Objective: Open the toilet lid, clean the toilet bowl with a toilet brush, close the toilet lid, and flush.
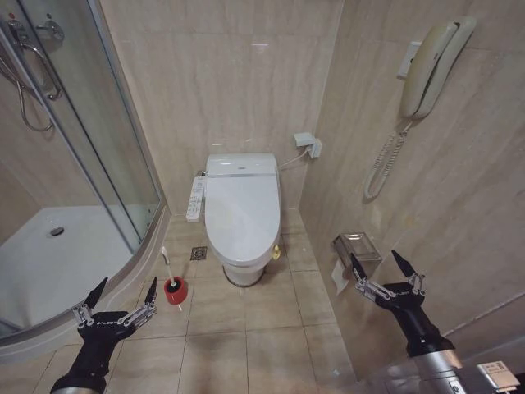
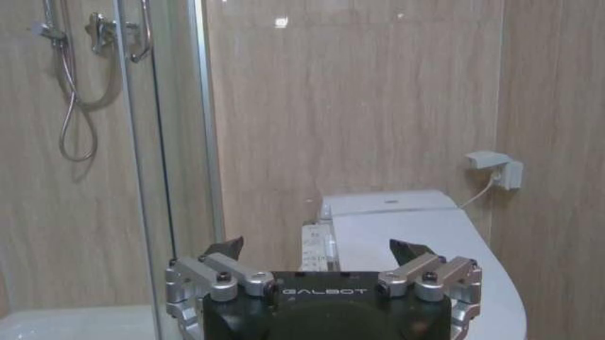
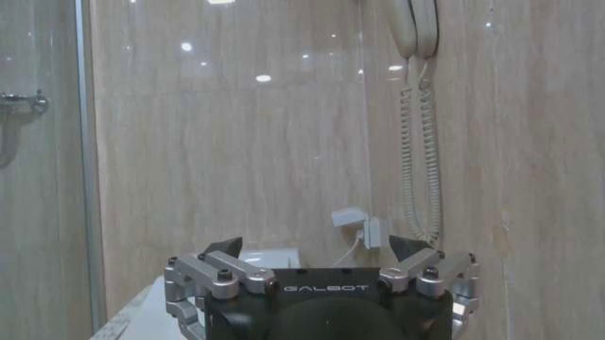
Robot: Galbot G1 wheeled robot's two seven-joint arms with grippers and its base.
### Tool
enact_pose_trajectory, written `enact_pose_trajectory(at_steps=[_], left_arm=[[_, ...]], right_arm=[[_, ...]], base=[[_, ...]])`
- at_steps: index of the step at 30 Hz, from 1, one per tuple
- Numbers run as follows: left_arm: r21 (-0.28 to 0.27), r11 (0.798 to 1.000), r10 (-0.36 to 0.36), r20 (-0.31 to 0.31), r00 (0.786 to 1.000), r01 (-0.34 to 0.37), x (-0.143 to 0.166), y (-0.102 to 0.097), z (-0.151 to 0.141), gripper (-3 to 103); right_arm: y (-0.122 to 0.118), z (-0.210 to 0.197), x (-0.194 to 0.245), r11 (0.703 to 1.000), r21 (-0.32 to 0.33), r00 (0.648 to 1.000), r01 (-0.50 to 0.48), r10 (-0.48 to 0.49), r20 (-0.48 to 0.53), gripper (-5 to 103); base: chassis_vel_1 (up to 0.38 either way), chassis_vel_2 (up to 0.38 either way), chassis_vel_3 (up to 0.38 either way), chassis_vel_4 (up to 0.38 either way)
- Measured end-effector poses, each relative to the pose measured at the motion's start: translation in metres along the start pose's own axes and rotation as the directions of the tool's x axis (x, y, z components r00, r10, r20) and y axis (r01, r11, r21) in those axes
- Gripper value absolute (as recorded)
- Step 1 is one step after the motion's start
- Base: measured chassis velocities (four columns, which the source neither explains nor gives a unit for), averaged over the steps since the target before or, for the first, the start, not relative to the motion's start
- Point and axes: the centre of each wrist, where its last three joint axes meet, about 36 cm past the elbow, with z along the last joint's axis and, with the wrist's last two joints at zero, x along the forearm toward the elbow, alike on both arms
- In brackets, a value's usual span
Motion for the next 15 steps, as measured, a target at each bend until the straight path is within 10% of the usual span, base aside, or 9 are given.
enact_pose_trajectory(at_steps=[15], left_arm=[[0.0,1.0,0.0,0.0,1.0,0.0,0.0,0.0,0.0,100]], right_arm=[[0.0,0.0,0.0,1.0,0.0,1.0,0.0,0.0,0.0,100]], base=[[0.102,-0.102,-0.087,0.099]])
